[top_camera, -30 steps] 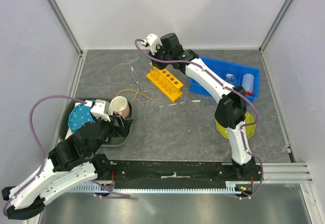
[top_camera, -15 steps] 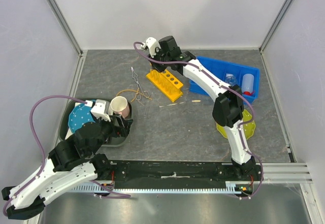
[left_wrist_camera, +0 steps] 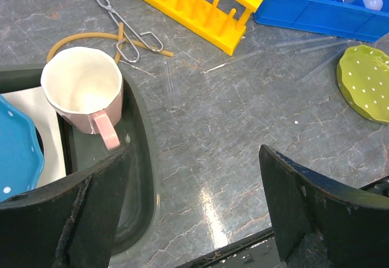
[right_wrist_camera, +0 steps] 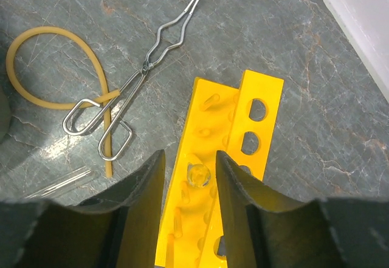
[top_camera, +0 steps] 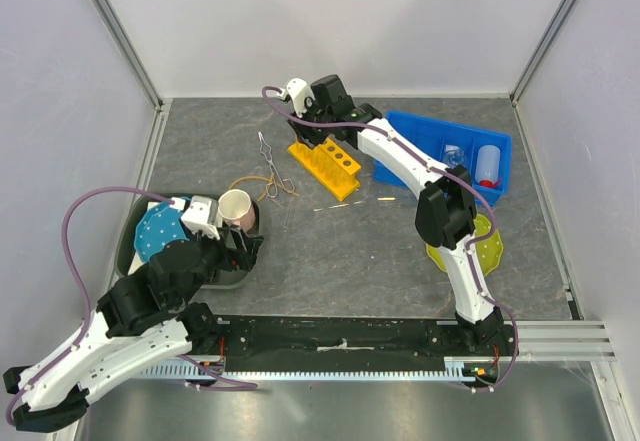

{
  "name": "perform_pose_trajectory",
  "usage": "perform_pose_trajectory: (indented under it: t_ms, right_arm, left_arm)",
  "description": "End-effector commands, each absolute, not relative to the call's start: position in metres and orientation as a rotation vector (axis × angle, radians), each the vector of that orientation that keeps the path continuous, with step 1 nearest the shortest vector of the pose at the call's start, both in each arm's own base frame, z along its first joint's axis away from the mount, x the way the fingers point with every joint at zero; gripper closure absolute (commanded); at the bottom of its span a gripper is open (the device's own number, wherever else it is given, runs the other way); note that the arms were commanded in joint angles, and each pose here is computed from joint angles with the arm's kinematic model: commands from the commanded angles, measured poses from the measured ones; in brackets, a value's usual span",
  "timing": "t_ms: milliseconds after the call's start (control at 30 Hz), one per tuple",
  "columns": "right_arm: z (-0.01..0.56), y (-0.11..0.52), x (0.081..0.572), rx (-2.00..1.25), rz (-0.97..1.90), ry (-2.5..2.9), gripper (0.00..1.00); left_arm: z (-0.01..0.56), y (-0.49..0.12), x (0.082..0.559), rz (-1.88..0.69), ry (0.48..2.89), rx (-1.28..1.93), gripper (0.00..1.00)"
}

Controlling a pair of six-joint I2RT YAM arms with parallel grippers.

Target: Organize the chemistry lab equipment

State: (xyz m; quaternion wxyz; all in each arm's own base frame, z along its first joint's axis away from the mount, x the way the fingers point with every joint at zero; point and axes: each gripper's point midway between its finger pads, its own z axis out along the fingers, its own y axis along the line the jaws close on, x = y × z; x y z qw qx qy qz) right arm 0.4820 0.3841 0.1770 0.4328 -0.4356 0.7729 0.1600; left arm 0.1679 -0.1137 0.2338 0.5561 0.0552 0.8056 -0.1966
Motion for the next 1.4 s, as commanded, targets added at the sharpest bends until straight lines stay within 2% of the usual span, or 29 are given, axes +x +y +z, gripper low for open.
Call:
perform_pose_trajectory:
  t_ms: [0,133,233,333,367,467,500,667,733,767,967,1100,1367]
  right_arm:
    - [0.218,0.386,0.480,-1.054,0.431,1.845,0.51]
    - [0.252,0.380,0.471,-1.041,0.444,1.793,0.45]
    - [0.282,0.370,0.455,-1.054,0.460,1.740,0.34]
    - [0.308,0.357,0.430,-1.085,0.515,1.687,0.20]
    - [0.314,0.352,0.423,-1.101,0.530,1.669,0.11]
    - [0.312,0.334,0.390,-1.159,0.615,1.651,0.02]
    - [0.328,0.328,0.373,-1.173,0.662,1.603,0.02]
    - [0.323,0.281,0.337,-1.150,0.769,1.588,0.02]
    - [0.305,0.258,0.319,-1.146,0.784,1.617,0.02]
    - [0.289,0.247,0.306,-1.144,0.787,1.644,0.02]
    - [0.241,0.205,0.264,-1.129,0.831,1.689,0.02]
    - [0.225,0.189,0.253,-1.068,0.845,1.699,0.02]
    - [0.210,0.164,0.259,-0.927,0.877,1.718,0.02]
  left_arm:
    - [0.233,-0.123,0.171,-0.469,1.898,0.179,0.08]
    - [0.231,-0.132,0.168,-0.500,1.906,0.226,0.06]
    - [0.227,-0.143,0.166,-0.536,1.915,0.276,0.03]
    - [0.222,-0.156,0.165,-0.565,1.933,0.334,0.00]
    - [0.220,-0.160,0.165,-0.571,1.938,0.349,0.00]
    - [0.213,-0.179,0.165,-0.598,1.969,0.431,0.00]
    - [0.216,-0.187,0.164,-0.624,1.970,0.462,0.00]
    - [0.195,-0.221,0.179,-0.535,2.071,0.679,0.00]
    - [0.194,-0.232,0.189,-0.497,2.081,0.759,0.00]
    - [0.175,-0.237,0.196,-0.448,2.143,0.802,0.00]
    - [0.150,-0.251,0.243,-0.428,2.268,0.868,0.01]
    - [0.134,-0.237,0.285,-0.402,2.411,0.693,0.16]
    - [0.083,-0.213,0.312,-0.263,2.601,0.523,0.35]
